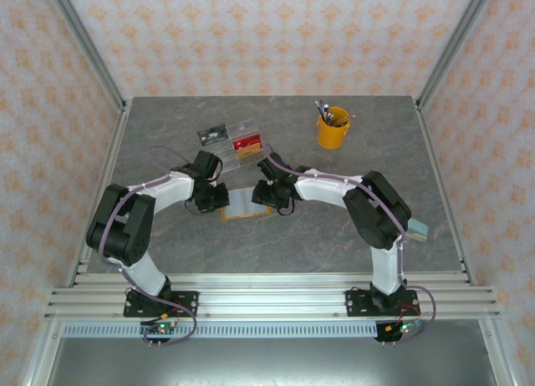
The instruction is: Take the credit cards out of the card holder
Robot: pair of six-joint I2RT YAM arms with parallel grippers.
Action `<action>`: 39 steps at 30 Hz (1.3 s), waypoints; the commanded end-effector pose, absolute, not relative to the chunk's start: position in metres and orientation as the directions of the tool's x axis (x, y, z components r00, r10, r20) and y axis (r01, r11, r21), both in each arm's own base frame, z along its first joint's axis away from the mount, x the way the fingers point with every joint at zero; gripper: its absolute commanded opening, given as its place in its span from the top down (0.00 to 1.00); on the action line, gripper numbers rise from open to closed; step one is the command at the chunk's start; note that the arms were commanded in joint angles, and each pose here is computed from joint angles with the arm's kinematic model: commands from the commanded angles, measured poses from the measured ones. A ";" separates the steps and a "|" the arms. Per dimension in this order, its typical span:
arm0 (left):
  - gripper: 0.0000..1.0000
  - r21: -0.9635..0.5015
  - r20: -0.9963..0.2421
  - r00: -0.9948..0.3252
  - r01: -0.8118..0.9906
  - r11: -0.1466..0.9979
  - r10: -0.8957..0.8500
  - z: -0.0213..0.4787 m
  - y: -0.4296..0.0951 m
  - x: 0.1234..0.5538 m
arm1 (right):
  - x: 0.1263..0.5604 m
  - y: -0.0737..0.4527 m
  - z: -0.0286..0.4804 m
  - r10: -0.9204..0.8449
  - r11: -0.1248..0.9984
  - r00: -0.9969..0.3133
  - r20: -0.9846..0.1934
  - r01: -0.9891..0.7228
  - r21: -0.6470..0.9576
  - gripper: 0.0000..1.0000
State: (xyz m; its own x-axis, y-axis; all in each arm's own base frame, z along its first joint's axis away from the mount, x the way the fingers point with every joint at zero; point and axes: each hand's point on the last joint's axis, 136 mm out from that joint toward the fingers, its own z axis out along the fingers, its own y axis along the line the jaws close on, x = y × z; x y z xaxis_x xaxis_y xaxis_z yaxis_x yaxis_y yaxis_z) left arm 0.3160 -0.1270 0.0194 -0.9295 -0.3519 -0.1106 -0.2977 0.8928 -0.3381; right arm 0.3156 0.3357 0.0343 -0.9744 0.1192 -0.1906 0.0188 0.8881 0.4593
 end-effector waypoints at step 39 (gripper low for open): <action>0.95 -0.302 -0.038 -0.949 -0.286 0.909 -0.312 -0.005 -0.135 0.306 | 0.312 0.398 0.095 0.031 0.669 -0.973 -0.228 -0.149 0.729 0.63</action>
